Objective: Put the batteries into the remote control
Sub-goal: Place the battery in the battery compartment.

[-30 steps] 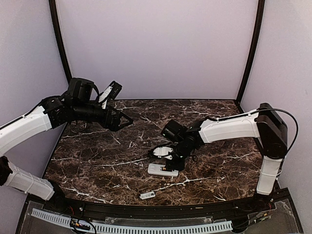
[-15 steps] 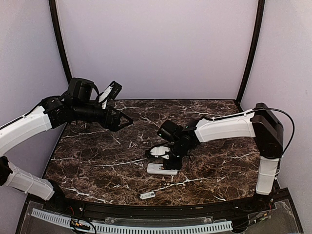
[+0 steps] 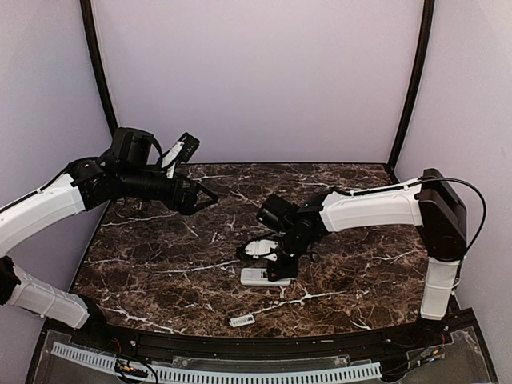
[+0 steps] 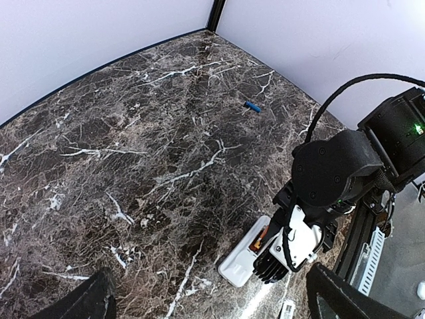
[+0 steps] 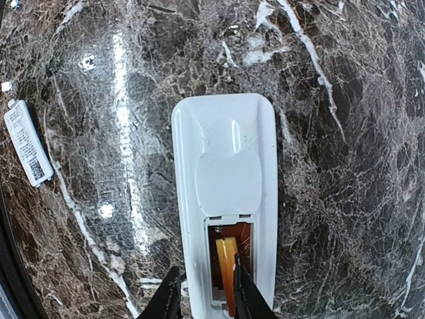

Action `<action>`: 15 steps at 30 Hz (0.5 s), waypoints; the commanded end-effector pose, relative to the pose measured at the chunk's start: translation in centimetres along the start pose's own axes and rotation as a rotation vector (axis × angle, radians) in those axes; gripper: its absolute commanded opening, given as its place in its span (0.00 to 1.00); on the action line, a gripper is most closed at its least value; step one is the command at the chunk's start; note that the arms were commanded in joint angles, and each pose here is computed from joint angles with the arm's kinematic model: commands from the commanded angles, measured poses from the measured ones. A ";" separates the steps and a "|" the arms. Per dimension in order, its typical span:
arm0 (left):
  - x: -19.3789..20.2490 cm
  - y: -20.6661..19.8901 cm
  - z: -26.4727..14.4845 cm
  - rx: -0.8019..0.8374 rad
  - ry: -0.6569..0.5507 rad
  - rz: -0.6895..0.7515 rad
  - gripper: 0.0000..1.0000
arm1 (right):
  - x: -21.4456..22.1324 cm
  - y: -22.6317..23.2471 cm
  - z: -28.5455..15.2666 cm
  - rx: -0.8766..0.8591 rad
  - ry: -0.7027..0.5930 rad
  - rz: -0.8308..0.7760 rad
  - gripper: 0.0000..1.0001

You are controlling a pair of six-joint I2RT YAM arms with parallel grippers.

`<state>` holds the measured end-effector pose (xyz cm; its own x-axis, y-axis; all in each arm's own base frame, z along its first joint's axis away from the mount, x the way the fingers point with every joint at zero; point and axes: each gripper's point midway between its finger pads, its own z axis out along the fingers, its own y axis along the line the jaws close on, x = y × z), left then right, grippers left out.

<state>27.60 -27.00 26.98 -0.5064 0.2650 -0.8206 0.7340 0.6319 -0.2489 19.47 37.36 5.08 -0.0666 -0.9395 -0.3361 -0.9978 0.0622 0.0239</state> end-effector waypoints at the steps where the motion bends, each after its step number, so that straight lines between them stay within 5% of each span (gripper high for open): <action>1: 0.6 -0.1 -0.1 0.014 0.016 0.009 0.99 | -0.3 0.0 0.1 0.003 0.008 -0.011 0.26; 11: 0.8 -0.1 0.0 0.017 0.022 0.005 0.99 | -2.4 -1.1 -1.8 0.008 -0.068 -0.012 0.27; 15: 1.0 -0.1 0.0 0.017 0.024 0.006 0.99 | -0.8 -1.5 -1.0 0.027 -0.003 -0.033 0.41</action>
<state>27.47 -27.10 26.97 -0.5067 0.2665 -0.8199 0.7385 0.6248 -0.2533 20.60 38.38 6.70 -0.0513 -0.9259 -0.3742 -0.9985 0.0542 0.0028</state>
